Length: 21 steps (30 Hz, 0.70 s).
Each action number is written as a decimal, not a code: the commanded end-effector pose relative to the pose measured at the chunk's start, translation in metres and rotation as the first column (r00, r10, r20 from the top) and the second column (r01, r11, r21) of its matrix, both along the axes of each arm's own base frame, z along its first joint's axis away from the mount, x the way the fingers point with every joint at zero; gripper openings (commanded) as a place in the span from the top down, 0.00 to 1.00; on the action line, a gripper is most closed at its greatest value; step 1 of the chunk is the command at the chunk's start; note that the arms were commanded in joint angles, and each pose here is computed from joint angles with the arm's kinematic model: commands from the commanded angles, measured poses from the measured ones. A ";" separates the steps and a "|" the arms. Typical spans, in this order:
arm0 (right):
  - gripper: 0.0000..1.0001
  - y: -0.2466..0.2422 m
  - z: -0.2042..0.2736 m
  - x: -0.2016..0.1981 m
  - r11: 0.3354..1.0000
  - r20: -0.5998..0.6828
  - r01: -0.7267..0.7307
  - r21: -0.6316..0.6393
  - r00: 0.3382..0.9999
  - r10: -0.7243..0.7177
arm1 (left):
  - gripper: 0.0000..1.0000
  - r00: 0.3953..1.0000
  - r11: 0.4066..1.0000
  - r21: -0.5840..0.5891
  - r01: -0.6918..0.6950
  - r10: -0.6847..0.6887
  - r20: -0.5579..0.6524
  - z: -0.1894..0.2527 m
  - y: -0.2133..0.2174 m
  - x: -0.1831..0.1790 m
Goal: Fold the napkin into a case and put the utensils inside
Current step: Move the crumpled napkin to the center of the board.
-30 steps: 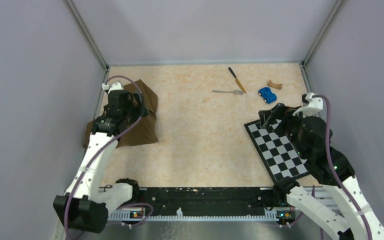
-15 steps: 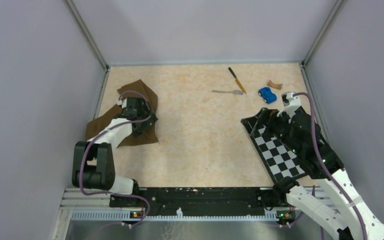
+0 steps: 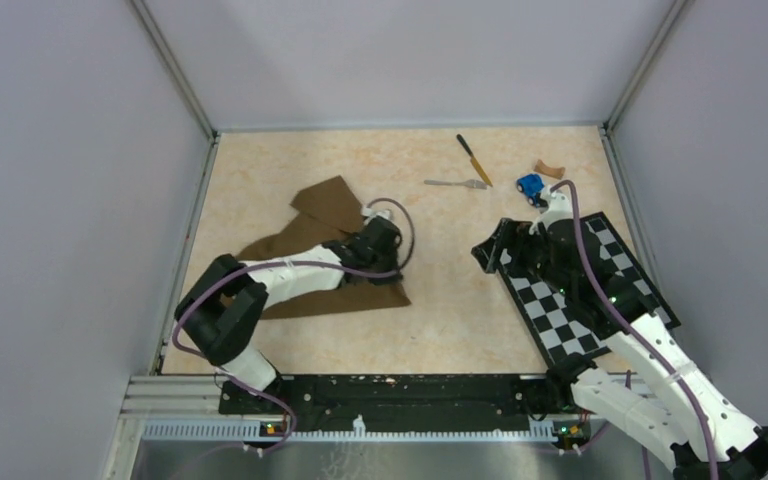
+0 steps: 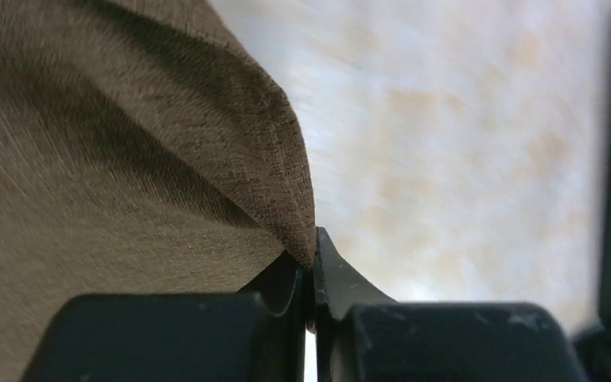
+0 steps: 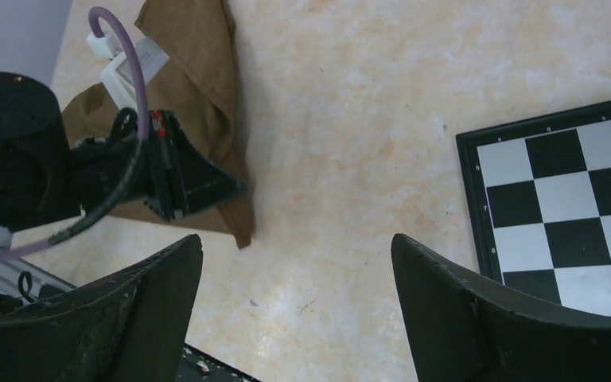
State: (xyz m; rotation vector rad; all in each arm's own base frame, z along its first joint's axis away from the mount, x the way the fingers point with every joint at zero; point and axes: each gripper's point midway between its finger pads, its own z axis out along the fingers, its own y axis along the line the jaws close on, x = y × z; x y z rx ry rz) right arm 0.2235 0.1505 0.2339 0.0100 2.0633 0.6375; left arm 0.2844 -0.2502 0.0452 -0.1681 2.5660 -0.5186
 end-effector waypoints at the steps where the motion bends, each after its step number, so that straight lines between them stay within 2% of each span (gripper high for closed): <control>1: 0.12 0.000 -0.012 0.008 1.000 -0.012 0.026 -0.004 1.000 -0.026 | 0.85 0.985 0.976 -0.131 0.173 -0.171 0.027 0.031 -0.087 -0.027; 4: 0.12 0.007 -0.036 0.006 1.000 -0.093 0.001 -0.007 0.996 -0.001 | 0.42 0.954 0.939 -0.179 0.294 -0.301 -0.013 0.046 -0.101 -0.046; 8: 0.14 0.028 -0.072 -0.007 0.994 -0.213 -0.098 0.050 0.971 0.106 | 0.03 0.941 0.931 -0.154 0.331 -0.314 0.128 0.085 -0.071 -0.055; 11: 0.19 0.042 -0.091 -0.013 0.983 -0.251 -0.146 0.112 0.953 0.170 | 0.01 0.946 0.955 -0.108 0.278 -0.252 0.204 0.104 -0.028 -0.059; 14: 0.21 0.054 -0.119 -0.022 0.969 -0.325 -0.183 0.164 0.918 0.228 | 0.01 0.958 0.986 -0.046 0.163 -0.147 0.244 0.117 0.026 -0.059; 17: 0.29 0.057 -0.144 -0.025 0.971 -0.421 -0.187 0.146 0.877 0.232 | 0.01 0.978 1.000 0.022 0.002 -0.006 0.209 0.109 0.079 -0.062; 19: 0.36 0.056 -0.153 -0.021 0.979 -0.433 -0.168 0.113 0.879 0.201 | 0.01 0.981 0.991 0.058 -0.121 0.111 0.158 0.095 0.111 -0.067; 21: 0.38 0.056 -0.160 -0.017 0.986 -0.431 -0.163 0.045 0.887 0.166 | 0.01 0.967 0.969 0.069 -0.237 0.229 0.110 0.080 0.133 -0.070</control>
